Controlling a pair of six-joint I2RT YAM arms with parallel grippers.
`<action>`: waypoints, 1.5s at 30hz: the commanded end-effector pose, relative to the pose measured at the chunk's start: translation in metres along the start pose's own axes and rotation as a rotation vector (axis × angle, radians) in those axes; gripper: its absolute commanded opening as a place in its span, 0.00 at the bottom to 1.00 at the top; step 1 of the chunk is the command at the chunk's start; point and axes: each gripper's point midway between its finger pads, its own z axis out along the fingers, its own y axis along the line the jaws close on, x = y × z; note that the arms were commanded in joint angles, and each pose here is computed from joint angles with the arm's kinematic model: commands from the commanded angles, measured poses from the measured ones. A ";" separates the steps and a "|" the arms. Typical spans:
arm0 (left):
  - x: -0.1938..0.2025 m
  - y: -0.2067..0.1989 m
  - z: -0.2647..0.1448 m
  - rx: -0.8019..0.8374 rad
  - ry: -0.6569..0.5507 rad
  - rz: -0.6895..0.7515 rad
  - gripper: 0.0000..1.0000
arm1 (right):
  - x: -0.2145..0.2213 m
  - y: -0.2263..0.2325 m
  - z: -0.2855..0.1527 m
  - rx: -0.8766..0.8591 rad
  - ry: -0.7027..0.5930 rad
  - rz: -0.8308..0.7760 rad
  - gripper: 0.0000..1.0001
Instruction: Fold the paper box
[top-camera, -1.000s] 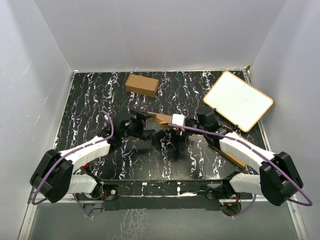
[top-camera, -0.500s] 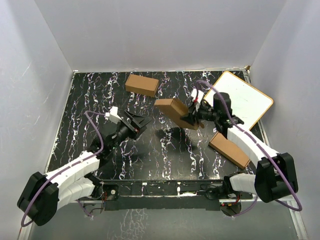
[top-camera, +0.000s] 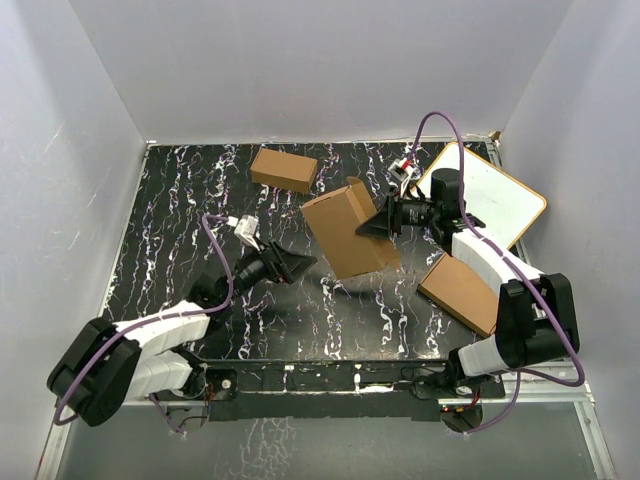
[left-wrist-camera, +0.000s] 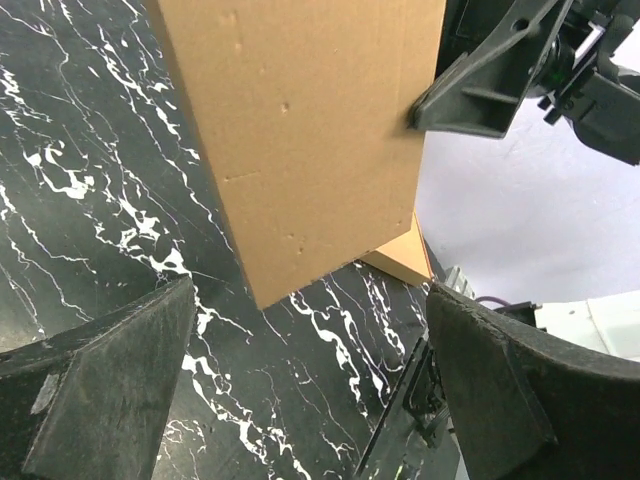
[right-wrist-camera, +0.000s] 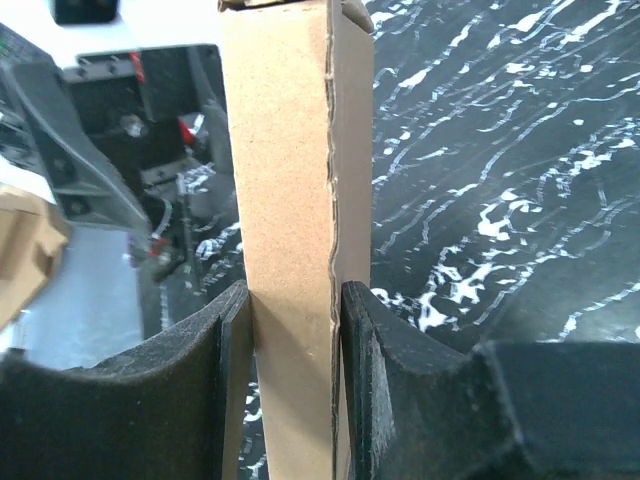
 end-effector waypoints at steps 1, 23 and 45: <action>-0.015 -0.027 -0.001 0.145 -0.074 0.018 0.97 | -0.039 0.034 -0.004 -0.144 -0.062 0.065 0.36; -0.056 -0.064 0.022 0.312 -0.182 -0.187 0.97 | -0.060 0.065 -0.012 -0.277 -0.119 0.332 0.36; -0.065 -0.093 0.034 0.510 -0.172 -0.220 0.48 | -0.049 0.073 -0.011 -0.297 -0.101 0.312 0.38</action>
